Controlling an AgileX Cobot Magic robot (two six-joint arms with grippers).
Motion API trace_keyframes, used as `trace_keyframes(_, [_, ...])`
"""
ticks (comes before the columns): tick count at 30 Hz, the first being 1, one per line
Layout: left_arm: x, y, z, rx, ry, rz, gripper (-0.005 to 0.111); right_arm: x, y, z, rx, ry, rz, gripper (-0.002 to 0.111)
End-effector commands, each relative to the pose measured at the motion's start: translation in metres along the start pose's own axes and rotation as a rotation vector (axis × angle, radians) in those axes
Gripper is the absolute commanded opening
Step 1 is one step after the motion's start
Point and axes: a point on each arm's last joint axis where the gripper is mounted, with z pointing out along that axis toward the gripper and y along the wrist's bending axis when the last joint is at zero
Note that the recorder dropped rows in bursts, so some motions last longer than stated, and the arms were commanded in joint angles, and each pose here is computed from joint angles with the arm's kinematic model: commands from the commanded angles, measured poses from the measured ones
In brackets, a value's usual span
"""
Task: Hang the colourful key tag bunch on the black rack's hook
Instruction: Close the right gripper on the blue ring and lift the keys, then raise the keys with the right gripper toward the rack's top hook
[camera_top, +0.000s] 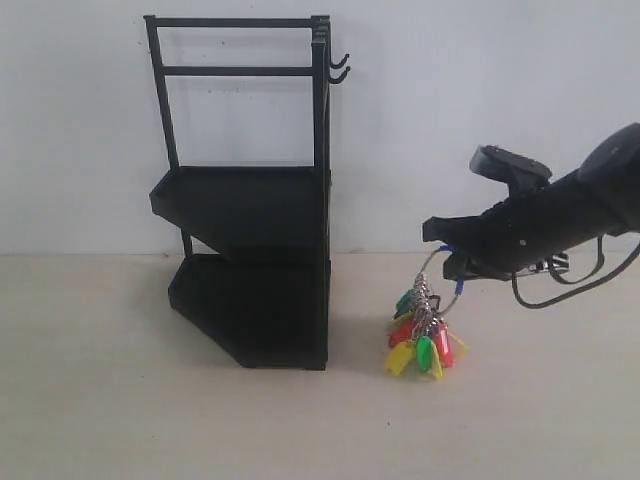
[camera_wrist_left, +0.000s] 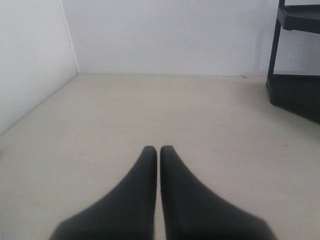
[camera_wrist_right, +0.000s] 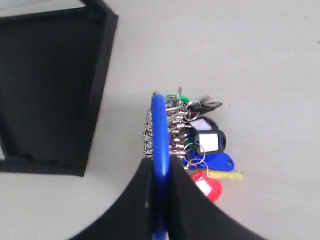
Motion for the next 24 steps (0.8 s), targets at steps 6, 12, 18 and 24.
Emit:
trace_keyframes(6, [-0.001, 0.0, 0.0, 0.003, -0.003, -0.005, 0.004, -0.017, 0.016, -0.074, 0.061, -0.046, -0.195, 0.0])
trace_keyframes(12, [-0.001, 0.0, 0.0, 0.003, -0.003, -0.005, 0.004, -0.026, 0.029, -0.13, 0.131, -0.171, -0.154, 0.0])
trace_keyframes(18, [-0.001, 0.0, 0.0, 0.003, -0.003, -0.005, 0.004, -0.021, 0.037, -0.139, 0.09, -0.13, -0.251, 0.0])
trace_keyframes(24, [-0.001, 0.0, 0.0, 0.003, -0.003, -0.005, 0.004, -0.023, 0.062, -0.144, 0.066, -0.207, -0.346, 0.0])
